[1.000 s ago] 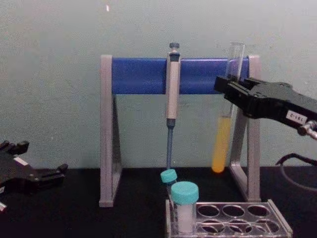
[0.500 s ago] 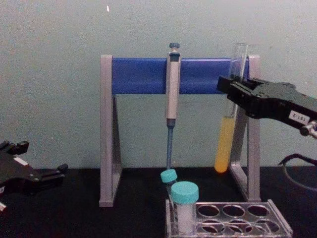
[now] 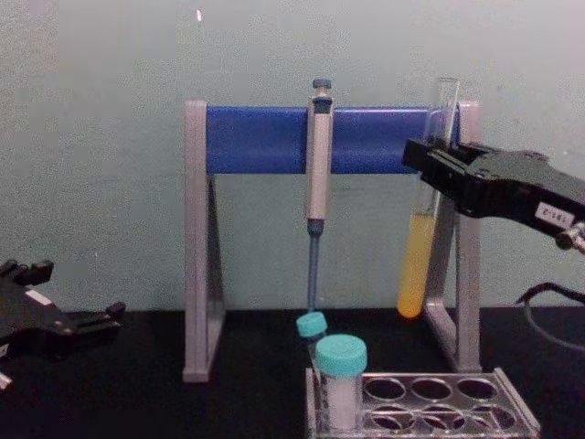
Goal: Pick up the test tube from the test tube rack, shake it, then place it back into the test tube rack.
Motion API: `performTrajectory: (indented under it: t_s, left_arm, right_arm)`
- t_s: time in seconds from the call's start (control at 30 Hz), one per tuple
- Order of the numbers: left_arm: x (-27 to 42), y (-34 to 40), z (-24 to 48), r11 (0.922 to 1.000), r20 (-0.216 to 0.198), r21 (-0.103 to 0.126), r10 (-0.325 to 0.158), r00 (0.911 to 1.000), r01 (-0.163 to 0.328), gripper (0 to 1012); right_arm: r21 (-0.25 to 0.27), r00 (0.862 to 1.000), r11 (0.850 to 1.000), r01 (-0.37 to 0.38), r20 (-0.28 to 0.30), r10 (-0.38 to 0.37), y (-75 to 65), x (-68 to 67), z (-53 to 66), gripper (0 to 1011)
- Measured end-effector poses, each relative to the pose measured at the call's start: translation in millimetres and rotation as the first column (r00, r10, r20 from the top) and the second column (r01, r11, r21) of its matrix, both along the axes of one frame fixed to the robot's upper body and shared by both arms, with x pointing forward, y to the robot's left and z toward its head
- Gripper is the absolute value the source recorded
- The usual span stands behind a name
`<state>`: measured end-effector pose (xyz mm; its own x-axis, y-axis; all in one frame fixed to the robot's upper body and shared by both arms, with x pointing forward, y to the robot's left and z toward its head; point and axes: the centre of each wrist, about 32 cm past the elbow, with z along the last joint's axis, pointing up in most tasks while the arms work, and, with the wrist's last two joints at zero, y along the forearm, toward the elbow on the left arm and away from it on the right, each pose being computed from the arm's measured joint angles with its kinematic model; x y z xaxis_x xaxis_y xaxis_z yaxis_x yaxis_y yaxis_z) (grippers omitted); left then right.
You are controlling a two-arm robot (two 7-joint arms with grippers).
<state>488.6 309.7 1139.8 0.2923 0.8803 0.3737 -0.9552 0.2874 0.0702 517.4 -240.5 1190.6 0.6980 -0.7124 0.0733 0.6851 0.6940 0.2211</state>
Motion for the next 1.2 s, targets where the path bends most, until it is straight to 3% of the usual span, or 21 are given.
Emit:
performTrajectory:
  t_s: [0.83, 1.2]
  left_arm:
    - [0.0, 0.0, 0.0, 1.0000, 0.000, 0.000, 0.000, 1.0000, 0.000, 1001]
    - [0.0, 0.0, 0.0, 1.0000, 0.000, 0.000, 0.000, 1.0000, 0.000, 1001]
  right_arm:
    - [0.000, 1.000, 1.000, -0.009, -0.003, 0.009, -1.6, -2.6, -0.1, 232]
    - [0.001, 0.994, 0.994, -0.108, -0.006, 0.108, -10.5, -16.2, 2.7, 232]
